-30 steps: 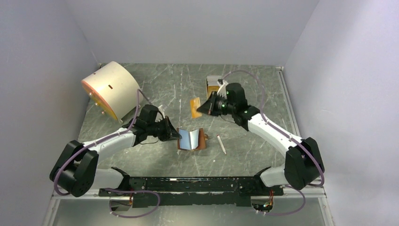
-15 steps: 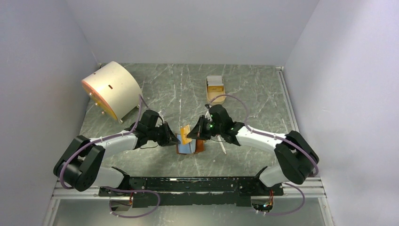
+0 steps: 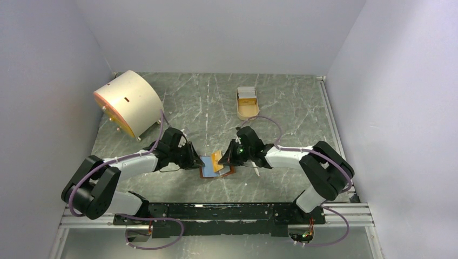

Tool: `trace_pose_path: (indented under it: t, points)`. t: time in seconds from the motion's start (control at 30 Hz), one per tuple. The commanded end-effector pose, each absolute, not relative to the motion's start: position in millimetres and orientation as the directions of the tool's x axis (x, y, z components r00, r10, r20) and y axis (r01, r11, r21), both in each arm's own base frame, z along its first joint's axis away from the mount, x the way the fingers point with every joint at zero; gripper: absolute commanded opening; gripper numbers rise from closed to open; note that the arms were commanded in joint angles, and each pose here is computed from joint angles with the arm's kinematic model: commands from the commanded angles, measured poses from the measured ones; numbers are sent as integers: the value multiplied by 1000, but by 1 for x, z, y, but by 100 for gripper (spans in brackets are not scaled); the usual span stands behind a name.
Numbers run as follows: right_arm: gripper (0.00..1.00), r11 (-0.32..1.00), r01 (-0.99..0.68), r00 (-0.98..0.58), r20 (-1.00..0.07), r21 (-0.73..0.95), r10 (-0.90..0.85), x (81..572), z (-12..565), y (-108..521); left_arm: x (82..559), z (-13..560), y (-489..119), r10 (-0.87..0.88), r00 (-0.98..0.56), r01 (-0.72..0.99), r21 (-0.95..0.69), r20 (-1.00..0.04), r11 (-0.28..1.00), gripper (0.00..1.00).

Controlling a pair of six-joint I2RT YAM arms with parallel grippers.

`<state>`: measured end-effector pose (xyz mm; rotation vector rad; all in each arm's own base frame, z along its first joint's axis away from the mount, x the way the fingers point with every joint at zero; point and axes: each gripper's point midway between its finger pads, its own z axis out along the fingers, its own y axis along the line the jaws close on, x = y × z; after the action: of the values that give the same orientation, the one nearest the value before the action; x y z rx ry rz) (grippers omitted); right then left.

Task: Put the credit cards into the card holder
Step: Place the card holder at the center of the board.

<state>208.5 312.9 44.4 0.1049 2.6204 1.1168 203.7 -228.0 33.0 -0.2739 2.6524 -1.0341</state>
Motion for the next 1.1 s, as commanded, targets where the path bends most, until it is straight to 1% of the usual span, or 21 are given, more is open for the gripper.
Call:
trace_pose_path:
  t: [0.0, 0.1, 0.2, 0.37, 0.6, 0.77, 0.87, 1.07]
  points:
    - [0, 697, -80, -955, -255, 712, 151, 205, 31, 311, 205, 25, -215, -270, -936, -69, -632, -228, 772, 28]
    - [0, 674, -96, -960, -247, 733, 132, 201, 30, 315, 205, 23, -210, -266, -934, -69, -607, -240, 792, 27]
    - [0, 657, -114, -960, -252, 745, 120, 199, 32, 316, 202, 20, -207, -260, -937, -71, -597, -235, 799, 23]
    - [0, 641, -121, -956, -263, 758, 131, 203, 37, 309, 200, 19, -208, -245, -940, -57, -598, -238, 800, 9]
    - [0, 644, -112, -957, -256, 757, 136, 207, 32, 299, 198, 13, -206, -237, -944, -62, -583, -229, 810, 9]
    - [0, 641, -92, -962, -235, 762, 141, 204, 27, 299, 195, 10, -205, -242, -945, -72, -585, -218, 808, 11]
    - [0, 614, -87, -963, -225, 784, 151, 202, 30, 302, 193, 7, -205, -241, -946, -72, -587, -215, 807, 9]
    - [0, 577, -58, -973, -175, 815, 149, 190, 24, 305, 191, 4, -205, -244, -948, -79, -590, -206, 803, 9]
